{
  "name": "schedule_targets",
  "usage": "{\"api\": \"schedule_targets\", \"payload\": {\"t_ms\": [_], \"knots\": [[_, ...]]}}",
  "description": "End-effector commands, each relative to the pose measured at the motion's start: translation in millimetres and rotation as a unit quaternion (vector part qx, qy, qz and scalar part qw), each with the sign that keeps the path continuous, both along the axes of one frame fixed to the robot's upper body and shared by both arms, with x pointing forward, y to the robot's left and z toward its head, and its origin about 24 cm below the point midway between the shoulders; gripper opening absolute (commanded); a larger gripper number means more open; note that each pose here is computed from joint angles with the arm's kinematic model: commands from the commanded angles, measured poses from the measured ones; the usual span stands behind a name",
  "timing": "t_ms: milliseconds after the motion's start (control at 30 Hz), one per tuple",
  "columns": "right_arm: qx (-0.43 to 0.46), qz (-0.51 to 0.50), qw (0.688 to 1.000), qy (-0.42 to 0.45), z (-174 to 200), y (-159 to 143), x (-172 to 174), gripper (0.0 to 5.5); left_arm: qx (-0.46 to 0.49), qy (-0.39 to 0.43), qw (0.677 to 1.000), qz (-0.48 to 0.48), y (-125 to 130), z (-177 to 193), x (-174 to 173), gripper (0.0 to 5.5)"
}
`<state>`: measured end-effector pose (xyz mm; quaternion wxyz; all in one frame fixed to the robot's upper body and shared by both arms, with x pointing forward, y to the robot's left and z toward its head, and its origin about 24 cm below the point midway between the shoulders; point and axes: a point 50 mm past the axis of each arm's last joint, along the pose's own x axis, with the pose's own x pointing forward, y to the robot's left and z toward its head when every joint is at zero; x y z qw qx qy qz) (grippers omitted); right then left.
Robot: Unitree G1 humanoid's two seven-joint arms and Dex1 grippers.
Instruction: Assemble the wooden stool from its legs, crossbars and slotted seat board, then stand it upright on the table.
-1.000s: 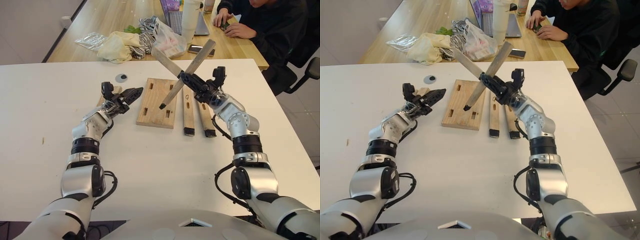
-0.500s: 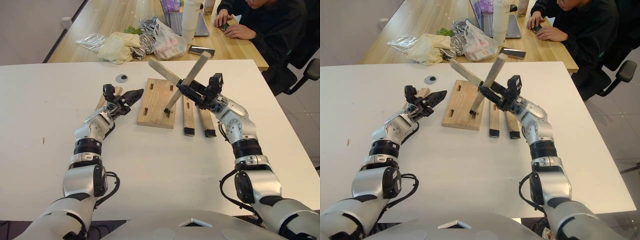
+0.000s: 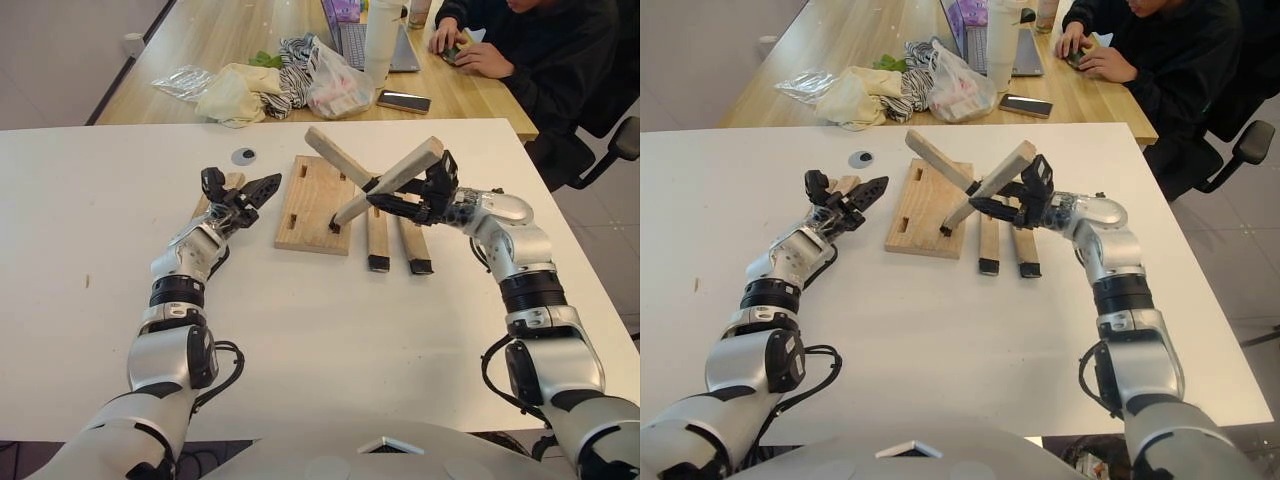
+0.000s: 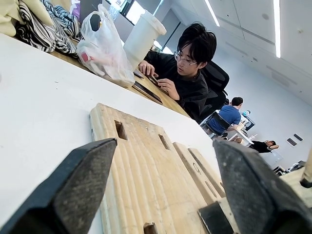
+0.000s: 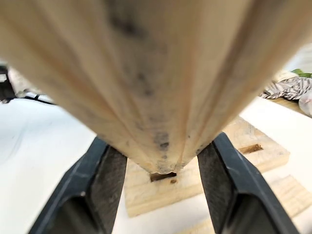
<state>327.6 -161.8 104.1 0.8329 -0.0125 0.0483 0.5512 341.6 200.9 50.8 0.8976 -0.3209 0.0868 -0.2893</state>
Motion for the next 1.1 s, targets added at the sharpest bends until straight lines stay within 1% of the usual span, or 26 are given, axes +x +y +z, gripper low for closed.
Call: {"api": "schedule_targets", "payload": {"t_ms": [33,133,233,367,467,600,700,767,833,933,967,1100], "knots": [[-0.069,0.012,0.997,0.045,-17,-11,-8,2.03,0.011,-0.006,1.0,0.003,-1,4,3,3.6],[-0.095,0.018,0.994,0.044,-19,-13,-7,2.03,0.01,-0.004,1.0,0.002,-3,3,2,3.6],[-0.158,0.031,0.985,0.067,-28,-12,-1,2.03,0.006,-0.002,1.0,0.003,-6,0,0,3.6],[-0.207,0.049,0.971,0.105,-27,1,13,2.03,-0.004,0.001,1.0,0.01,-11,-5,-5,3.6],[-0.232,0.08,0.961,0.129,-25,10,17,2.03,-0.011,0.005,1.0,0.02,-10,-10,-9,3.6],[-0.27,0.098,0.945,0.158,-39,12,13,2.03,-0.023,0.02,0.998,0.054,-4,-15,-10,3.6],[-0.29,0.089,0.935,0.182,-58,8,6,2.03,-0.031,0.04,0.994,0.099,7,-19,-10,3.6],[-0.295,0.089,0.931,0.196,-71,5,-1,2.03,-0.033,0.047,0.992,0.115,11,-20,-9,3.6],[-0.29,0.094,0.931,0.198,-74,5,-5,2.03,-0.031,0.048,0.991,0.117,11,-20,-9,3.6],[-0.267,0.089,0.946,0.161,-58,7,2,2.03,-0.026,0.047,0.992,0.116,11,-19,-7,3.6],[-0.26,0.085,0.95,0.149,-52,8,5,2.39,-0.026,0.046,0.992,0.116,12,-18,-7,3.6],[-0.242,0.062,0.964,0.087,-15,7,21,2.94,-0.022,0.045,0.992,0.114,11,-18,-7,3.6]]}}
